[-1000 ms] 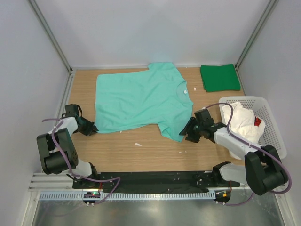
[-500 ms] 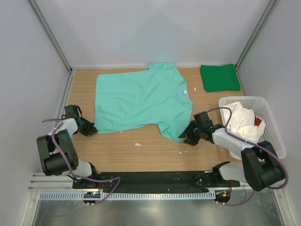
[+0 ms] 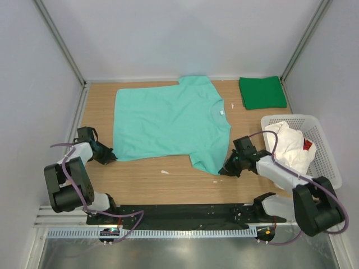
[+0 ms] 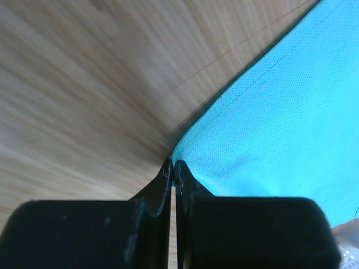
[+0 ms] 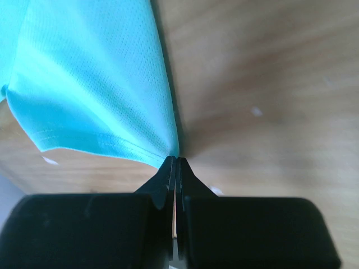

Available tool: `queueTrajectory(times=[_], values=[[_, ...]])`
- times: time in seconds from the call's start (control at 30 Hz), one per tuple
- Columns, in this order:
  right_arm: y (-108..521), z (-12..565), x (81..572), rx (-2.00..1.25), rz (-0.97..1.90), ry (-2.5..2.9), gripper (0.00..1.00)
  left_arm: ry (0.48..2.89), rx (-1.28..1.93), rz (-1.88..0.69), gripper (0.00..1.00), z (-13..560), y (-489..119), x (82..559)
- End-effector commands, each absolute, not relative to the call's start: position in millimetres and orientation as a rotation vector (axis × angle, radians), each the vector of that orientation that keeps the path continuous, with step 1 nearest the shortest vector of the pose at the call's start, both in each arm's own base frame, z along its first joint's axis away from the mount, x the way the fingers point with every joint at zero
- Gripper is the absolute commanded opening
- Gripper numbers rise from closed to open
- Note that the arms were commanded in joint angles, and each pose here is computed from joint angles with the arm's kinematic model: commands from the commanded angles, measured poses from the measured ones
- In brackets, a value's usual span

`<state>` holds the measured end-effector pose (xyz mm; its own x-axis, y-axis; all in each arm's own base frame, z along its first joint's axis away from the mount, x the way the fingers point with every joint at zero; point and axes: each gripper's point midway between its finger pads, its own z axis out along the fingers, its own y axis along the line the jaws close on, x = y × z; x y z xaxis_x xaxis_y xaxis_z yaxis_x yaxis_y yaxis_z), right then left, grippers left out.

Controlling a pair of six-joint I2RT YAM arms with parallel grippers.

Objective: Fold and stack the t-shirts
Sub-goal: Flatten the tshirt out

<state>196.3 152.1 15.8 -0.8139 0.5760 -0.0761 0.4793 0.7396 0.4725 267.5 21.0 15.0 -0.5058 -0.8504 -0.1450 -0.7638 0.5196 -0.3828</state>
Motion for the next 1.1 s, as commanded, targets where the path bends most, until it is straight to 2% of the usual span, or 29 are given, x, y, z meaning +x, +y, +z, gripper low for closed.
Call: queueTrajectory(times=[0.0, 0.37, 0.4, 0.47, 0.5, 0.57, 0.6, 0.7, 0.77, 0.87, 0.93, 1.03, 1.07], values=[[118.7, 25.0, 156.4, 0.739, 0.481, 2.829, 0.01, 2.499, -1.386, -0.300, 0.00, 13.7, 23.0, 240.7], [116.5, 10.3, 137.0, 0.579, 0.520, 2.979, 0.03, 2.471, -1.428, -0.334, 0.00, 8.2, 14.5, 228.8], [116.8, 10.9, 136.5, 0.589, 0.523, 2.982, 0.12, 2.467, -1.433, -0.334, 0.00, 9.6, 14.4, 227.7], [118.5, 19.0, 140.8, 0.580, 0.538, 2.968, 0.23, 2.463, -1.442, -0.316, 0.01, 10.4, 15.6, 224.3], [118.3, 27.1, 142.2, 0.576, 0.544, 2.953, 0.35, 2.462, -1.448, -0.312, 0.07, 12.3, 15.3, 222.2], [111.4, 47.0, 162.4, 0.540, 0.479, 2.877, 0.46, 2.430, -1.443, -0.305, 0.15, 20.7, 16.8, 221.8], [108.9, 62.4, 174.7, 0.517, 0.457, 2.828, 0.52, 2.433, -1.453, -0.298, 0.26, 22.4, 15.7, 217.4], [90.7, 77.9, 204.7, 0.464, 0.301, 2.721, 0.61, 2.399, -1.460, -0.304, 0.43, 37.4, 14.0, 213.7], [81.8, 79.5, 222.4, 0.454, 0.210, 2.693, 0.62, 2.414, -1.449, -0.310, 0.46, 44.6, 12.6, 217.9], [89.0, 89.2, 257.7, 0.437, 0.224, 2.627, 0.63, 2.415, -1.356, -0.342, 0.46, 59.5, 13.0, 232.5], [93.8, 92.3, 284.4, 0.418, 0.214, 2.607, 0.63, 2.384, -1.239, -0.433, 0.45, 79.5, 9.1, 256.8], [99.8, 90.1, 318.2, 0.351, 0.185, 2.610, 0.58, 2.370, -0.973, -0.553, 0.46, 108.6, -8.6, 301.0], [102.5, 91.2, 329.8, 0.337, 0.186, 2.592, 0.51, 2.424, -0.892, -0.566, 0.46, 103.7, -19.8, 310.1]])
